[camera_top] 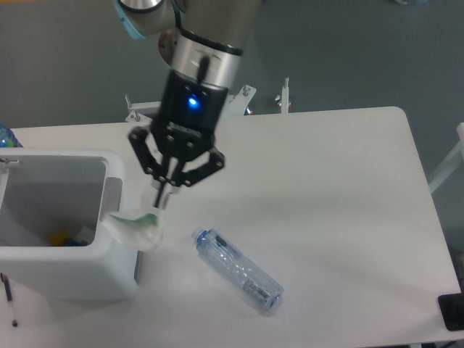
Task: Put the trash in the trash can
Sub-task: 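Carry the paper over the white bin and open the gripper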
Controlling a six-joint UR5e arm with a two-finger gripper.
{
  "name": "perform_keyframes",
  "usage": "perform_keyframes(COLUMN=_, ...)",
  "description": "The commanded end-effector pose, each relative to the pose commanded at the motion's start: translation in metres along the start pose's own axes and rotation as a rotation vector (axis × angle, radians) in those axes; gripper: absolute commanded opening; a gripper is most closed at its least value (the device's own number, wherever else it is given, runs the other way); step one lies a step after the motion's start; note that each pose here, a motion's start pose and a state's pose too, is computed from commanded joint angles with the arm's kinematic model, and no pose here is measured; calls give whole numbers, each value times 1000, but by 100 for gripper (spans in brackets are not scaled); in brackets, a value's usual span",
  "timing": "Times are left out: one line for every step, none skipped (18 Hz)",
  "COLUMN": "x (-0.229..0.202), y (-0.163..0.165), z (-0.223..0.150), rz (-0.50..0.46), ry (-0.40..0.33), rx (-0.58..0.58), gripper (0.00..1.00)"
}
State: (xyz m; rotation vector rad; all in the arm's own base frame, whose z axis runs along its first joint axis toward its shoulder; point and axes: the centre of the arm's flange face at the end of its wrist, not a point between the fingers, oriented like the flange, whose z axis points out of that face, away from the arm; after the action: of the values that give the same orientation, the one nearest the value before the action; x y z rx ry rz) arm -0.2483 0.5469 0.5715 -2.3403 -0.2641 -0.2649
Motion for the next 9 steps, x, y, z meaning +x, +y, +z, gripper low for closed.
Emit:
perform_keyframes(x=9, y=0, z=3, rz=8, ry=10, rx=-3, gripper=0)
perform_keyframes(x=17, y=0, z=7, rz=8, ry=20, rx=-8, gripper=0)
perform_keyframes(x=23, y=0, z=8, rz=3, ry=25, rx=-11, gripper=0)
perform_keyframes(x=27, y=1, z=12, rz=6, ry=32, rx=-16, gripper=0)
perform_keyframes(x=32, y=1, z=14, rz=13, ry=38, rx=-19, gripper=0)
perform_keyframes(x=36, y=1, z=17, rz=20, ry=44, rx=-22, gripper=0)
perform_keyframes(x=43, y=1, z=21, rz=30, ry=61, rx=-26, gripper=0)
perform_keyframes(x=53, y=1, z=28, rz=40, ry=87, rx=-31, gripper=0)
perform_keyframes(x=57, y=1, z=29, rz=40, ry=105, rx=-29, gripper=0)
